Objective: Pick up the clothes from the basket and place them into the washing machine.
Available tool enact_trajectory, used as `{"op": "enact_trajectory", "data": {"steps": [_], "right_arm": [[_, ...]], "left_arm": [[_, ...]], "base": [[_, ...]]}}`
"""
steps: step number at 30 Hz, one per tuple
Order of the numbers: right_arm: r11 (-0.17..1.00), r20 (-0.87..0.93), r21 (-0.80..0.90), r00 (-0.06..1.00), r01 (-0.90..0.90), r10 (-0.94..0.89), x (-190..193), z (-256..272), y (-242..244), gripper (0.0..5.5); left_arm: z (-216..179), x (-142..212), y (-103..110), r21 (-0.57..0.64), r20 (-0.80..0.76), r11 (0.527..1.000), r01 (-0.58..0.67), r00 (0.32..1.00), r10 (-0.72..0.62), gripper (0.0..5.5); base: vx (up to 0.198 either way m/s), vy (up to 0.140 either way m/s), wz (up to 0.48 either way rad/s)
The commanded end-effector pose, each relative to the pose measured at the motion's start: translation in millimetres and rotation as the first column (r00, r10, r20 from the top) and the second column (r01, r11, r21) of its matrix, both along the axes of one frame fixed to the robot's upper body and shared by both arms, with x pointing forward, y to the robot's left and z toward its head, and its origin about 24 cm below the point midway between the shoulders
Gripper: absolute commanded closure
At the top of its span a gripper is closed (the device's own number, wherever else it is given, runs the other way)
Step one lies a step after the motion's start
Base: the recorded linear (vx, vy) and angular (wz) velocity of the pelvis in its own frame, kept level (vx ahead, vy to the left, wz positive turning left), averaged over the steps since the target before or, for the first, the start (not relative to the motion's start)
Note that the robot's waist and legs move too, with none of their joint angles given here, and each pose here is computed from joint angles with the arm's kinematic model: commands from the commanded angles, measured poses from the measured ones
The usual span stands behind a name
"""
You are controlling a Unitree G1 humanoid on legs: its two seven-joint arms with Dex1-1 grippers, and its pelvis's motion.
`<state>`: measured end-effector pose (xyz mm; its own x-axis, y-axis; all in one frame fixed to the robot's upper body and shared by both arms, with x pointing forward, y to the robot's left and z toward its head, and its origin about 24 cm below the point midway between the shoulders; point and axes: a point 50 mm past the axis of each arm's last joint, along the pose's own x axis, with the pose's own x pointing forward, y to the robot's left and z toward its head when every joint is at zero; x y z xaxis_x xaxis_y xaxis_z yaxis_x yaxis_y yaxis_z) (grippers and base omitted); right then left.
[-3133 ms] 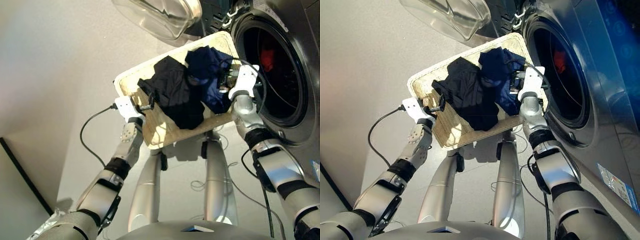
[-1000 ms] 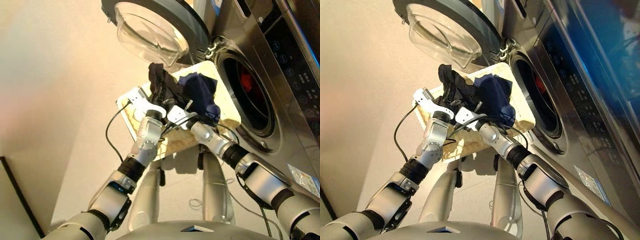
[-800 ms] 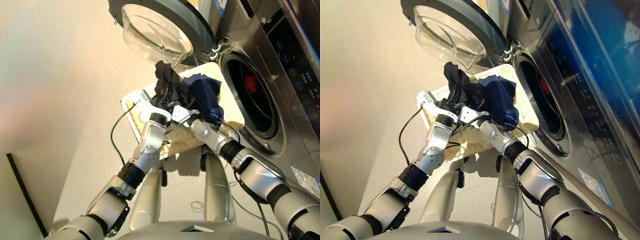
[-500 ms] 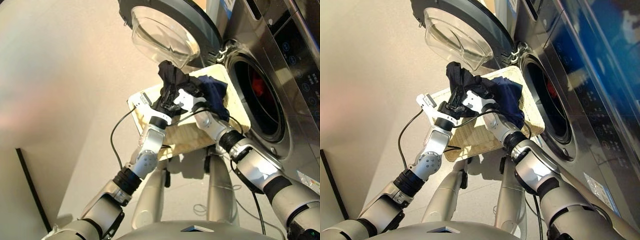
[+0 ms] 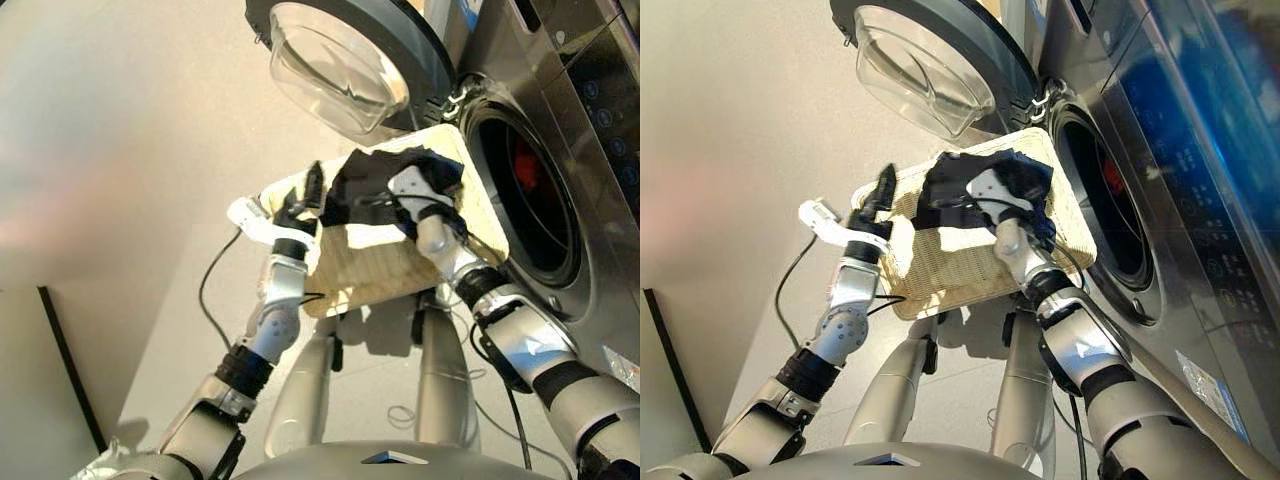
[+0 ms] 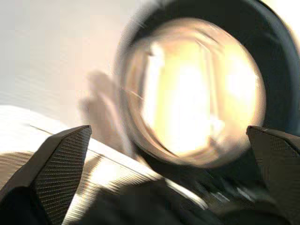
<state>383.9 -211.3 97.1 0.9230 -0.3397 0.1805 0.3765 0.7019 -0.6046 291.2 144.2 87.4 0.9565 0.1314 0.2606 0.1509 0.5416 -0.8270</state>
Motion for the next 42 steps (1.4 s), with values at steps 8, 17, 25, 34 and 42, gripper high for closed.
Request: {"op": "enact_trajectory", "data": {"steps": [8,17,25,34,42], "right_arm": [[0.86,0.349,0.291,0.791,0.419,-0.503,-3.2,135.7,-102.0,5.5],[0.645,0.573,0.539,0.325,0.542,-0.752,-64.0,213.5,-164.4,5.5],[0.825,0.578,0.508,0.611,0.248,-0.54,-25.0,191.3,-117.9,0.0],[0.88,0.525,0.416,0.851,-0.229,-0.027,4.7,125.5,-38.5,0.0],[0.783,0.427,0.437,0.868,-0.442,0.252,11.1,88.3,12.3,0.0]], "left_arm": [[-4.0,-10.6,40.0,0.156,0.006,0.973,-0.167,0.986,0.168,0.0],[-33.7,-15.1,37.6,0.145,-0.13,0.978,-0.148,0.977,0.167,0.0],[-29.8,-12.2,48.3,0.137,-0.119,0.973,-0.188,0.972,0.204,0.0],[-45.0,-10.9,61.3,0.178,-0.172,0.967,-0.184,0.962,0.214,0.0],[-49.6,-0.5,59.2,0.158,-0.19,0.969,-0.188,0.957,0.217,0.0]], "base": [[0.0,0.0,0.0],[0.0,0.0,0.0],[0.0,0.0,0.0],[0.04,-0.016,-0.03],[-0.035,-0.004,-0.007]]}}
